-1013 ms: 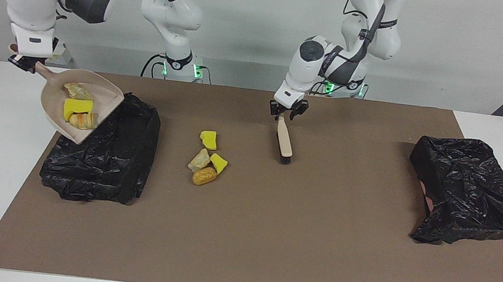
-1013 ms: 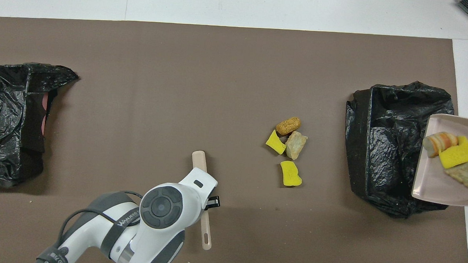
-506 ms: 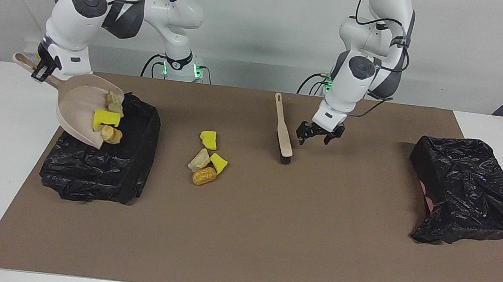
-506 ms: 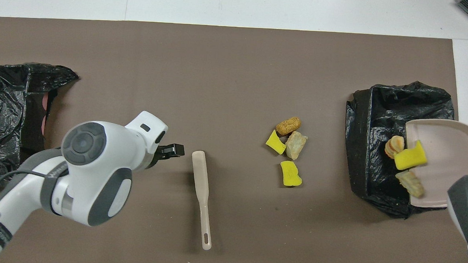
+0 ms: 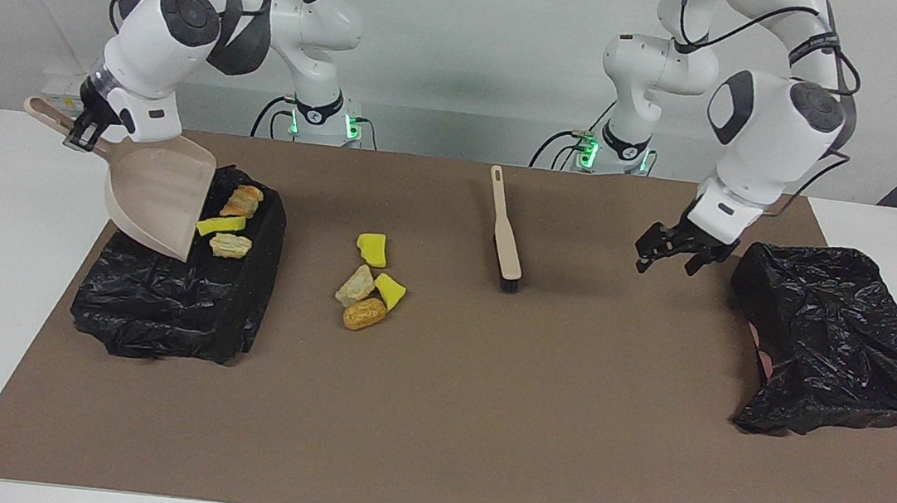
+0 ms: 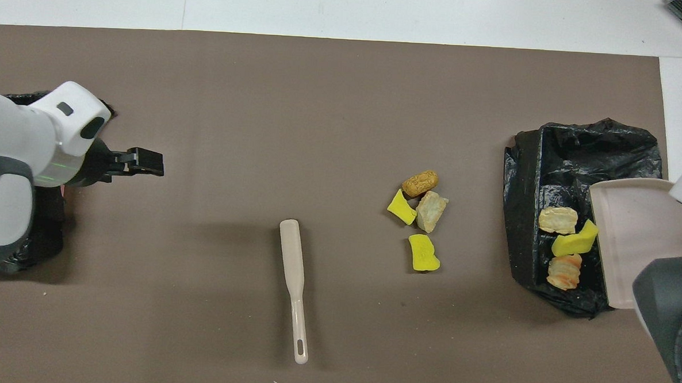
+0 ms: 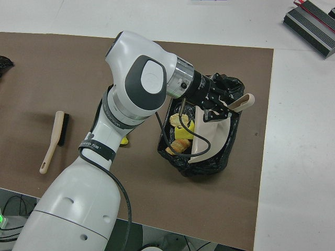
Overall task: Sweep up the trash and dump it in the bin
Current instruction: 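Return the dustpan to the table center with the right gripper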
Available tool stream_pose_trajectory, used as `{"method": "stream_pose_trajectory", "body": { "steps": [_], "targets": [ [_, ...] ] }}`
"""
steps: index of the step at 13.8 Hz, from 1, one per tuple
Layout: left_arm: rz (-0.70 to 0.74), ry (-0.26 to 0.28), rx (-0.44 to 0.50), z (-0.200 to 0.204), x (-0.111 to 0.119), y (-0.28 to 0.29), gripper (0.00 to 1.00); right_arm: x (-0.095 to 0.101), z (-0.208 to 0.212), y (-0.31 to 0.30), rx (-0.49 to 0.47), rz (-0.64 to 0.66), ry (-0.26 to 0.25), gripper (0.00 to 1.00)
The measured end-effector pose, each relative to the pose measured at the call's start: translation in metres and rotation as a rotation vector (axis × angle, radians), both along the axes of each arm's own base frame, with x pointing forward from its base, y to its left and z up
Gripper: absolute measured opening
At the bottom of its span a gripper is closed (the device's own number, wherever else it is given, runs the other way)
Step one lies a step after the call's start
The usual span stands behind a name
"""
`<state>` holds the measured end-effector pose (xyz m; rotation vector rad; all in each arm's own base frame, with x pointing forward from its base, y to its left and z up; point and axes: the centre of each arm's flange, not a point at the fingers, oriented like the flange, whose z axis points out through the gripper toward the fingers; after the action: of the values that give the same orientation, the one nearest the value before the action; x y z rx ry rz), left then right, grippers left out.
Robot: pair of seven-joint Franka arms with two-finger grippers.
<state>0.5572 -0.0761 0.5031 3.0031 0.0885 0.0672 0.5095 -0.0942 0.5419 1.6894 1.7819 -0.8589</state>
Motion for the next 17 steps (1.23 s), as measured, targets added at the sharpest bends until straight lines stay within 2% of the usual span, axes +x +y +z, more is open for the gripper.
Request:
{"method": "stream_pose_trajectory", "body": {
  "steps": [2,3,5,8,10,12,13,15,17],
  "targets": [
    [-0.024,0.003,0.002,0.018,0.004,0.034,1.00,-0.003,0.025,0.011,-0.019,-0.046,-0.016,0.31],
    [-0.029,0.004,0.003,0.024,0.005,0.052,1.00,-0.007,0.041,0.019,-0.018,-0.096,-0.043,0.31],
    [-0.018,0.018,0.003,0.027,0.004,0.090,1.00,-0.019,0.060,0.053,0.032,-0.248,-0.130,0.31],
    [0.014,0.013,0.003,0.038,0.003,0.123,1.00,-0.035,0.049,0.134,0.204,-0.502,-0.274,0.31],
    [-0.009,0.017,0.003,0.055,0.004,0.113,1.00,-0.041,0.041,0.174,0.337,-0.719,-0.363,0.31],
    [-0.045,0.023,0.021,0.076,0.006,0.099,1.00,-0.043,0.035,0.227,0.411,-0.888,-0.452,0.31],
    [-0.063,0.025,0.030,0.084,0.006,0.091,1.00,-0.042,0.026,0.259,0.430,-0.965,-0.493,0.31],
    [-0.097,0.027,0.041,0.095,0.005,0.075,1.00,-0.027,0.006,0.326,0.459,-1.103,-0.573,0.31],
    [-0.120,0.026,0.043,0.103,0.000,0.063,1.00,0.004,-0.019,0.393,0.507,-1.219,-0.630,0.31]
  ]
}}
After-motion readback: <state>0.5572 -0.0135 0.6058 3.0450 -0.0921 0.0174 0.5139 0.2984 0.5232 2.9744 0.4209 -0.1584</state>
